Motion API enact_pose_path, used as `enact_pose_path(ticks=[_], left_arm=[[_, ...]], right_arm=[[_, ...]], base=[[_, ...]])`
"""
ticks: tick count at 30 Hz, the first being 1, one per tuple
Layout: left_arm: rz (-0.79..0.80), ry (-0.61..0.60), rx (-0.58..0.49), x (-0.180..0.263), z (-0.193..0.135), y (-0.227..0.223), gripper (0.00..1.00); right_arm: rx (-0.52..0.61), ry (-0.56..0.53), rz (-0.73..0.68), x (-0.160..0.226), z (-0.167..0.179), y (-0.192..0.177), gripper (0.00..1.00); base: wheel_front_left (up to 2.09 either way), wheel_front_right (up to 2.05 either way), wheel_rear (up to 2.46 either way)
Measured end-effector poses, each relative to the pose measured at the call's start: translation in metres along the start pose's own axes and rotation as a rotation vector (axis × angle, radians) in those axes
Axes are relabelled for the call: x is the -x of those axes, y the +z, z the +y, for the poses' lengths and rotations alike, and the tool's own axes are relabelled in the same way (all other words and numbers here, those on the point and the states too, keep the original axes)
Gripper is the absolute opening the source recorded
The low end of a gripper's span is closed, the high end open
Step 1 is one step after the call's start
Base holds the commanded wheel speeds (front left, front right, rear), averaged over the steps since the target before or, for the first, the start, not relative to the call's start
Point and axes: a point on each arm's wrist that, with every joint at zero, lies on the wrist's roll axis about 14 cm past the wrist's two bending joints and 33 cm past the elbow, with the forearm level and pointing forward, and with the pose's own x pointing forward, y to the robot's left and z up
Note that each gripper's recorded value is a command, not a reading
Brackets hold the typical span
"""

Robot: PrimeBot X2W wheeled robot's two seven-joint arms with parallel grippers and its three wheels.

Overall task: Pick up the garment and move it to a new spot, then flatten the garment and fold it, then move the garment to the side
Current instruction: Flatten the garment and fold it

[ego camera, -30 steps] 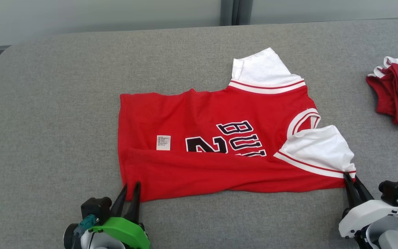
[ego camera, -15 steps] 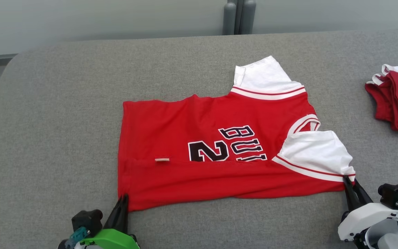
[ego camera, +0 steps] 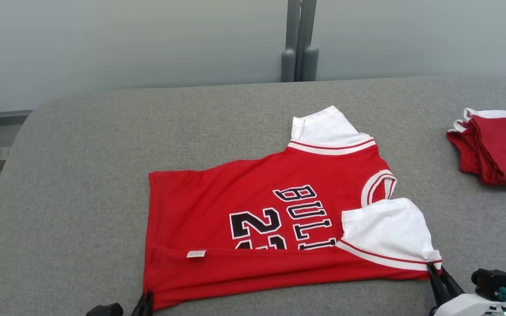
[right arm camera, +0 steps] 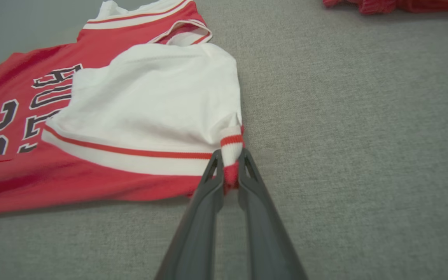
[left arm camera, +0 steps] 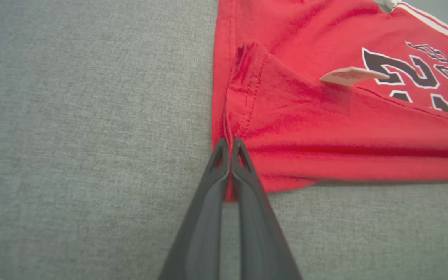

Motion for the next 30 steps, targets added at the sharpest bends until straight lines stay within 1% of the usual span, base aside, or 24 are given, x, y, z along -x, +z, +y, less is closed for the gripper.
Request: enact_pose_path(ticks=[4,9,15,19,20,21,22,23,30], left_arm=[[-0.009,0.009,-0.011,0.007,0.004,0.0,0.0],[-0.01,0.024,-0.024,0.015,0.009,-0.003,0.0],[-0.005,0.038,-0.037,0.019,0.015,-0.006,0.0],[0.001,0.042,-0.047,0.019,0.017,-0.007,0.0],[0.004,0.044,-0.049,0.019,0.017,-0.008,0.05],[0.007,0.046,-0.052,0.019,0.018,-0.008,0.45],[0.009,0.049,-0.053,0.019,0.019,-0.009,0.97],[0.012,0.053,-0.056,0.019,0.02,-0.01,1.0],[-0.022,0.08,-0.067,0.018,0.028,0.002,1.0]], right_arm=[[-0.007,0.018,-0.01,0.006,0.006,0.001,0.0],[-0.016,0.034,0.007,0.019,0.012,-0.009,0.0],[-0.024,0.045,0.026,0.032,0.014,-0.019,0.0],[-0.032,0.046,0.03,0.032,0.012,-0.02,0.0],[-0.033,0.042,0.023,0.032,0.011,-0.017,0.39],[-0.033,0.04,0.017,0.031,0.01,-0.015,1.0],[-0.032,0.039,0.011,0.029,0.009,-0.013,1.0],[-0.033,0.036,0.003,0.028,0.008,-0.009,1.0],[-0.003,0.016,-0.075,0.015,-0.002,0.02,1.0]], base=[[0.0,0.0,0.0],[0.0,0.0,0.0],[0.0,0.0,0.0],[0.0,0.0,0.0],[0.0,0.0,0.0],[0.0,0.0,0.0],[0.0,0.0,0.0],[0.0,0.0,0.0],[0.0,0.0,0.0]])
